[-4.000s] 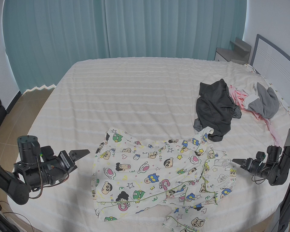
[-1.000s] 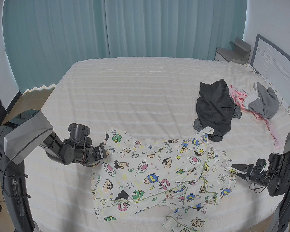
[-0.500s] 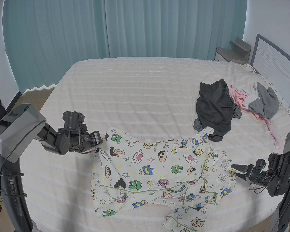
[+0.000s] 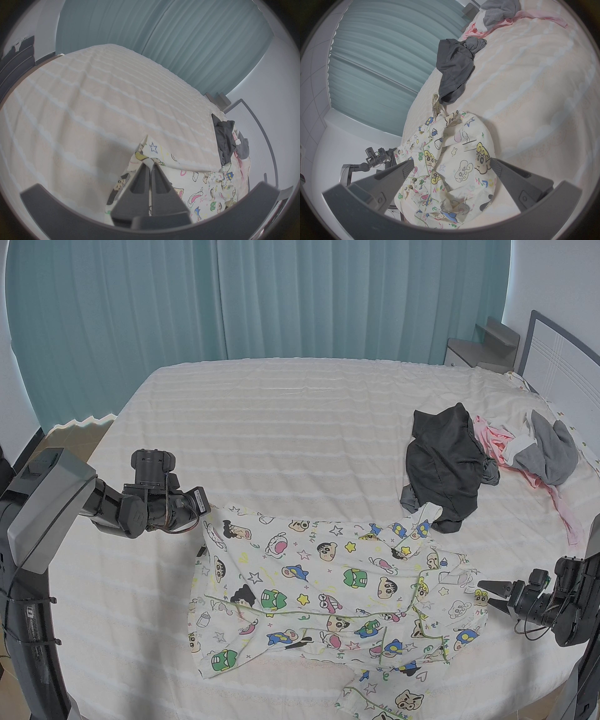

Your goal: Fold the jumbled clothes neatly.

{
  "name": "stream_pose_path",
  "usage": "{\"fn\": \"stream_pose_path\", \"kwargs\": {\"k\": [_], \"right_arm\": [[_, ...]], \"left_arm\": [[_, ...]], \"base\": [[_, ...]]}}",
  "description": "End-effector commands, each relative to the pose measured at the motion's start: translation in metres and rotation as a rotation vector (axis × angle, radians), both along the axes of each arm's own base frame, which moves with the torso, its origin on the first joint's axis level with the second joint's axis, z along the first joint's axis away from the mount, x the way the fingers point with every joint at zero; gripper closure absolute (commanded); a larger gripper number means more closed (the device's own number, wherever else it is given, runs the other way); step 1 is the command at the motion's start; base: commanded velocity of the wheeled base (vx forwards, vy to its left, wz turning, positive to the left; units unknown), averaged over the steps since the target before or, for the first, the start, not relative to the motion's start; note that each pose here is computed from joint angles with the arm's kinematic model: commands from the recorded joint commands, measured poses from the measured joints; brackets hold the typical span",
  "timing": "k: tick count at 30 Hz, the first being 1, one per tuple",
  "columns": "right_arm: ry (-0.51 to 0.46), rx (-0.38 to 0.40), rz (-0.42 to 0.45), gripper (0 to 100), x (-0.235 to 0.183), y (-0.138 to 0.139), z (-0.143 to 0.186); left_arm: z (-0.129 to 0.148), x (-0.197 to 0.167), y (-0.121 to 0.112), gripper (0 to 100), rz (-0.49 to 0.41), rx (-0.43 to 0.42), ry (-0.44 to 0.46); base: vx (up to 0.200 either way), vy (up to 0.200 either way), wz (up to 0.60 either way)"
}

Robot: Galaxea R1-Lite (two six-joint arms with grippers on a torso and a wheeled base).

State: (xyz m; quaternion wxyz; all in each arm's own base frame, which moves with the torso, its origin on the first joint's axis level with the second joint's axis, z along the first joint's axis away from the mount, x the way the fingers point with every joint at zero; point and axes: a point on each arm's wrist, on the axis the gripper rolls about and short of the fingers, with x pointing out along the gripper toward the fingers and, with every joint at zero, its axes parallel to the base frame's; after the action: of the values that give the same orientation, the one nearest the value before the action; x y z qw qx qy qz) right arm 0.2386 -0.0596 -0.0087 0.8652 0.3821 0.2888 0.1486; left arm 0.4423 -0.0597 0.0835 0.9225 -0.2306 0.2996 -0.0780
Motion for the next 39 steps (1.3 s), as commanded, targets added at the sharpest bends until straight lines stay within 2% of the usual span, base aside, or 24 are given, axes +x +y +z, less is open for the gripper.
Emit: {"fn": "stream_pose_path", "kwargs": {"k": [1, 10, 22, 23, 29, 32, 34, 39], "right_arm": [[-0.011, -0.003, 0.000, 0, 0.001, 0.000, 0.001], [-0.006, -0.002, 0.007, 0, 0.000, 0.002, 0.000], [-0.006, -0.002, 0.009, 0, 0.000, 0.002, 0.000], [-0.006, -0.002, 0.009, 0, 0.000, 0.002, 0.000], [-0.006, -0.002, 0.009, 0, 0.000, 0.002, 0.000], [-0.004, -0.001, 0.006, 0, 0.000, 0.002, 0.000], [-0.004, -0.001, 0.006, 0, 0.000, 0.002, 0.000], [-0.001, 0.001, 0.008, 0, 0.000, 0.002, -0.001]], "left_arm": [[-0.004, 0.016, -0.001, 100, 0.018, 0.014, -0.017], [0.004, 0.047, -0.004, 100, 0.092, 0.042, -0.116], [-0.003, 0.062, -0.011, 100, 0.112, 0.050, -0.148], [-0.004, 0.063, -0.012, 0, 0.115, 0.053, -0.147], [-0.005, 0.063, -0.014, 0, 0.128, 0.062, -0.145], [0.001, 0.051, -0.004, 0, 0.143, 0.072, -0.104], [0.004, 0.037, 0.000, 0, 0.136, 0.074, -0.053], [0.013, -0.031, 0.003, 0, 0.033, 0.039, 0.098]], "base": [[0.000, 0.000, 0.00], [0.000, 0.000, 0.00], [0.000, 0.000, 0.00], [0.000, 0.000, 0.00], [0.000, 0.000, 0.00], [0.000, 0.000, 0.00], [0.000, 0.000, 0.00], [0.000, 0.000, 0.00]]}}
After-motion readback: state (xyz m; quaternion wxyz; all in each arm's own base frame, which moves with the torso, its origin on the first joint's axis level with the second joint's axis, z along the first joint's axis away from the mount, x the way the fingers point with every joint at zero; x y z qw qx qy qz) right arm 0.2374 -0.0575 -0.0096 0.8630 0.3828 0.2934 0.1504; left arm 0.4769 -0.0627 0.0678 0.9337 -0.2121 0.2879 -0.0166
